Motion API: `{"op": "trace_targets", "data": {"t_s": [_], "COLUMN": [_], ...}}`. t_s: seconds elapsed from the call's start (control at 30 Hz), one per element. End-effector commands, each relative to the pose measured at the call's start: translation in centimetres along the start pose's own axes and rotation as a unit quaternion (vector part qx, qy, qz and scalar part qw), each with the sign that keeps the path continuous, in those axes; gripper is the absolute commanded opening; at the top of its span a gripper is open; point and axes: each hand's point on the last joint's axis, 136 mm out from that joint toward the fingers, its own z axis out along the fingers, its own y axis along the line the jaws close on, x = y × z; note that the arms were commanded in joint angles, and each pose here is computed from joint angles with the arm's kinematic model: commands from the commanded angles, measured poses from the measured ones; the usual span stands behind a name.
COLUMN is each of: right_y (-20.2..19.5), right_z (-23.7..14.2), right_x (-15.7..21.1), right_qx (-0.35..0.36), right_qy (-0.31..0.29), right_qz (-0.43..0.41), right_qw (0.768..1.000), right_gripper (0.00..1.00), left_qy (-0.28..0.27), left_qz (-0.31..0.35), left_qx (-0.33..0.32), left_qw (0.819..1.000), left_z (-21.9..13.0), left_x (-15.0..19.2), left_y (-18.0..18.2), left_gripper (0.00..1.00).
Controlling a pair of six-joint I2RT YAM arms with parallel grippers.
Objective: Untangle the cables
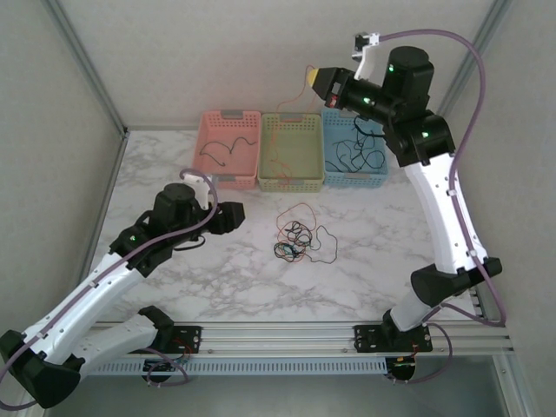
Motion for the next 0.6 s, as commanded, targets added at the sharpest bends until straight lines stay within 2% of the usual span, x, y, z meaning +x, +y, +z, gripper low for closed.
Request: {"op": "trace_targets", "data": {"t_s": [0.0,0.3,0.47,0.57], "right_y": [-2.3,-11.8,-17.2,-21.4], "right_z": [2.5,9.7,13.2,14.8], "right_x": [-0.3,2.1,5.5,7.7], "right_qx": [0.028,0.133,0.176,0.221], "right_qy": [-0.009,0.021,0.063,0.080], "right_qz": [0.009,-0.008,0.007,-0.014], "right_qw": [1.000,0.991,0.982,0.972], "right_gripper": [0.00,0.00,0.00,0.00], "left_qy": [0.007,0.016,0.019,0.021], "left_qz": [-0.011,-0.015,-0.016,-0.016], "left_qx": [-0.055,-0.063,-0.063,-0.057], "left_qw": [0.998,0.998,0.998,0.998], "left_z": [-0.5,-1.5,-1.6,-1.4], "left_x": [1.5,2.9,3.2,3.5], "left_y": [2.6,3.5,3.6,3.5], "left_gripper": [0.74,0.74,0.74,0.74]}}
